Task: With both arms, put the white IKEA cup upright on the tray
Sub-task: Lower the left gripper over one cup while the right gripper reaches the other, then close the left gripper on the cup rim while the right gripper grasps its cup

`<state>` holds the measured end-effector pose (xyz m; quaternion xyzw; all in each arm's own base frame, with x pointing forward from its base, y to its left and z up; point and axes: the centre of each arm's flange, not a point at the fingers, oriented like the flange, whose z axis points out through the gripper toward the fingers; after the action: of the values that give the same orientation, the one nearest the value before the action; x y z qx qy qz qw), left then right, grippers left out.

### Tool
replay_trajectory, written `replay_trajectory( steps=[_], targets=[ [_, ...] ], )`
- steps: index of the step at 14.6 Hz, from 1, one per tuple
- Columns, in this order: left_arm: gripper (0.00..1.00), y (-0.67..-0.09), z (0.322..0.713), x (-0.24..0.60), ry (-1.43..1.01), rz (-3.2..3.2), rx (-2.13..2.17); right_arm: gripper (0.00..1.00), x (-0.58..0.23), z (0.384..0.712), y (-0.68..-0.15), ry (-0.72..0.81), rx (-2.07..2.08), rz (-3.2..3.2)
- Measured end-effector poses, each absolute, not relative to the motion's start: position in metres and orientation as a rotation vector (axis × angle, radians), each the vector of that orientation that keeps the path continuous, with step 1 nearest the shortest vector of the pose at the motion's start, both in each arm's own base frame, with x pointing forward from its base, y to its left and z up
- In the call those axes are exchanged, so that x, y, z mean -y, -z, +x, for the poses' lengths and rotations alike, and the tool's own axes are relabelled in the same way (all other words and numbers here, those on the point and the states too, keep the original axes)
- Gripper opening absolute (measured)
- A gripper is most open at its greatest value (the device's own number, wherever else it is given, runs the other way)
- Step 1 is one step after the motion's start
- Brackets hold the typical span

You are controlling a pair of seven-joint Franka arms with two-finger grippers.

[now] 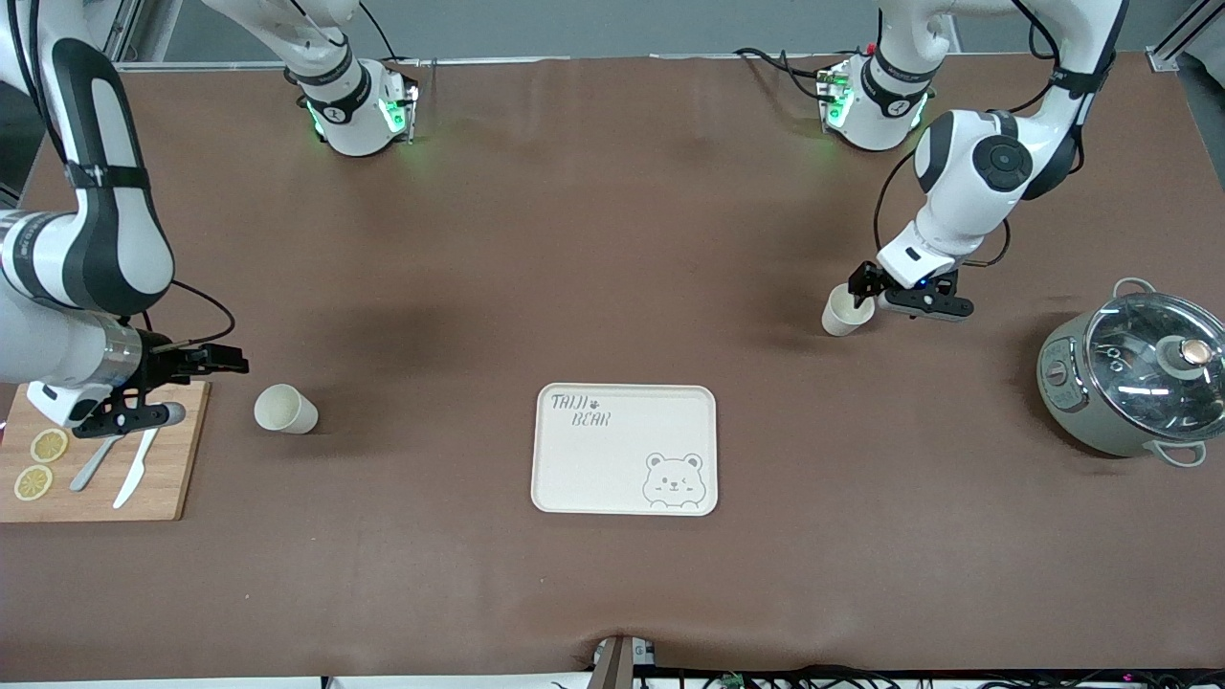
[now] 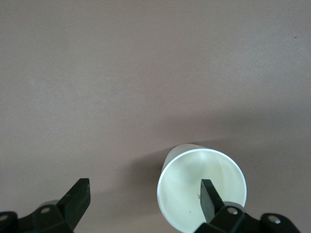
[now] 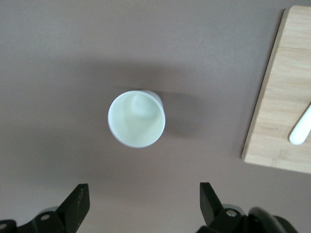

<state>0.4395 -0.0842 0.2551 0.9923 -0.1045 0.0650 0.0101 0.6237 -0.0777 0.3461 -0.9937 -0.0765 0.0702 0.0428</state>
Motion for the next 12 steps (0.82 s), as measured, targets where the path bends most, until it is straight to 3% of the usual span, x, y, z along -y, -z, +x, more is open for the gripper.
replay_trajectory(
  steps=[9,11,12],
  targets=[
    [1.00,-0.216,0.437,0.098,-0.256,3.078,0.329,1.00,0.082,0.625,-0.310,-0.022,0.283,-3.079],
    [0.96,-0.214,0.436,0.100,-0.251,3.080,0.274,1.00,0.081,0.623,-0.296,0.004,0.309,-3.081],
    [0.87,-0.214,0.434,0.104,-0.250,3.078,0.267,1.00,0.081,0.623,-0.289,0.009,0.325,-3.081]
  ],
)
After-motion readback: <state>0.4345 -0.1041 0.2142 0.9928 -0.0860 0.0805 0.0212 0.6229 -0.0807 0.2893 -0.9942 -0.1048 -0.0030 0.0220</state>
